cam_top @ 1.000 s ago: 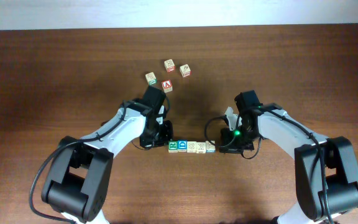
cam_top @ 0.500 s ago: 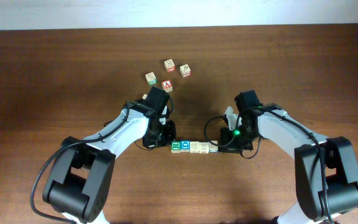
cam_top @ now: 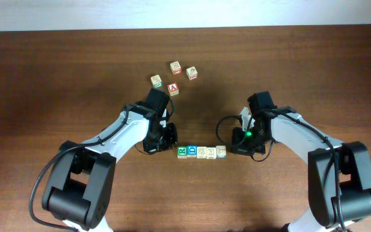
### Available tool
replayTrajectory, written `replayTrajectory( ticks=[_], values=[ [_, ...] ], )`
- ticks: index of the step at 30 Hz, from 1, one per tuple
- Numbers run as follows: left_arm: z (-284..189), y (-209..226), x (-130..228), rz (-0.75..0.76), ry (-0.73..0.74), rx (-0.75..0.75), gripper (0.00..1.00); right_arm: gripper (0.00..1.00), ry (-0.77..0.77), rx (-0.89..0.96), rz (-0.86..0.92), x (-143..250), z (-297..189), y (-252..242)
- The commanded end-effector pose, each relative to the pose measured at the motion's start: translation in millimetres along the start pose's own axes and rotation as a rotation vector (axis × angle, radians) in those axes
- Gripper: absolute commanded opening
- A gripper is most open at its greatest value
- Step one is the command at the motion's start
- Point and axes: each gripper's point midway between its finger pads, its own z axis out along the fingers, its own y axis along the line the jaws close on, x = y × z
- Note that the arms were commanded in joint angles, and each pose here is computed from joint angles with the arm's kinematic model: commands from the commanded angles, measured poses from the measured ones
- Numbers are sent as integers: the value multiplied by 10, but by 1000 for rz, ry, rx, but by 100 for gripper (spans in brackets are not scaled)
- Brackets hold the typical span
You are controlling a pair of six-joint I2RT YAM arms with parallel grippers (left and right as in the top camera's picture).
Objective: Rotate 5 blocks
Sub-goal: 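Squeeze the block row inward from both ends with both grippers, then hold the row clamped between the left and right grippers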
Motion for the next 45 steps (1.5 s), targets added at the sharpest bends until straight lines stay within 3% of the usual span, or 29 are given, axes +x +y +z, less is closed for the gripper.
replayTrajectory(
  ticks=[1, 17, 23, 33, 45],
  values=[
    [27, -14, 78, -30, 36, 21, 0, 4, 8, 8, 15, 13, 25, -41],
    [17, -57, 129, 228, 62, 75, 0, 4, 13, -42, -90, 20, 23, 40],
    [-75, -175, 172, 289, 103, 243, 0, 4, 13, -42, -93, 19, 22, 41],
    [98, -27, 356, 173, 151, 230, 0, 4, 17, -57, -96, 27, 21, 65],
    [105, -114, 237, 200, 97, 269, 0, 4, 14, -57, -97, 19, 21, 66]
  ],
)
